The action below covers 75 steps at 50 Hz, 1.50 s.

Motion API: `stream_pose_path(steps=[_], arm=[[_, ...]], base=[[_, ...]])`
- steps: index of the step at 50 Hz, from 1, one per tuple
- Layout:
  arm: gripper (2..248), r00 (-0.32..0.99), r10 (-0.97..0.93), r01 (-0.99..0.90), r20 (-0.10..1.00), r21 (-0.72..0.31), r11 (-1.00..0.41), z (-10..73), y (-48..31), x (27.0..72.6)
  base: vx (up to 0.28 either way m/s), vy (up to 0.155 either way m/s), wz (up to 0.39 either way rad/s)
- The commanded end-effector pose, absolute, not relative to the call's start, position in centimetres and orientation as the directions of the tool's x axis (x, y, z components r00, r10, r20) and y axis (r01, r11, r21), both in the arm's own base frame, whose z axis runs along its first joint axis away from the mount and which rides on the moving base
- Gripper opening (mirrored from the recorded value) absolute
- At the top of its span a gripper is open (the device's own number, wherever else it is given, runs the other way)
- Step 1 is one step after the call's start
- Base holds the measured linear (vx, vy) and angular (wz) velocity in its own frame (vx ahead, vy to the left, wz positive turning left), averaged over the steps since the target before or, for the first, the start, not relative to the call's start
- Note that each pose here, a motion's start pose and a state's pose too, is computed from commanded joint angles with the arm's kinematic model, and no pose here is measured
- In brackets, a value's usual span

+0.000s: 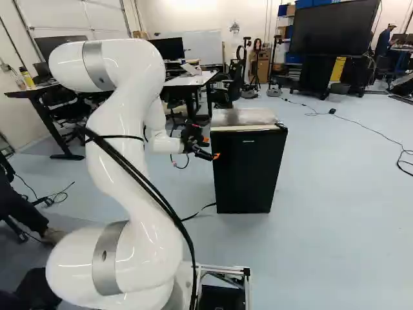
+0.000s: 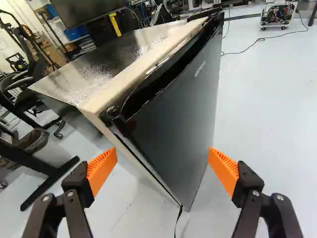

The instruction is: Open the fridge door

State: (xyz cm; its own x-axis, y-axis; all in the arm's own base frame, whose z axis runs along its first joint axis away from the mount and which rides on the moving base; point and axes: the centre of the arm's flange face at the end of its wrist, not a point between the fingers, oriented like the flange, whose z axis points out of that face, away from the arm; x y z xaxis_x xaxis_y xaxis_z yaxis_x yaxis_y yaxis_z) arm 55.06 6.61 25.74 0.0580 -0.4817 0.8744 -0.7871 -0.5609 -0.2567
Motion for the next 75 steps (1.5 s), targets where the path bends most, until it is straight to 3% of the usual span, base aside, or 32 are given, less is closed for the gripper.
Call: stream_pose_path(steps=[18, 45, 75], arm=[[247, 0.036, -0.489, -0.811, 0.872, -0.260, -0.524, 25.7, 5.2, 55.2], [247, 0.032, -0.491, -0.860, 0.871, -0.226, -0.457, 25.9, 1.5, 51.9], [247, -0.076, -0.558, -0.970, 0.826, -0.192, -0.152, 25.4, -2.5, 46.0]], base=[[0.000, 0.000, 0.000], [0.000, 0.009, 0.040], [0.000, 0.025, 0.113]])
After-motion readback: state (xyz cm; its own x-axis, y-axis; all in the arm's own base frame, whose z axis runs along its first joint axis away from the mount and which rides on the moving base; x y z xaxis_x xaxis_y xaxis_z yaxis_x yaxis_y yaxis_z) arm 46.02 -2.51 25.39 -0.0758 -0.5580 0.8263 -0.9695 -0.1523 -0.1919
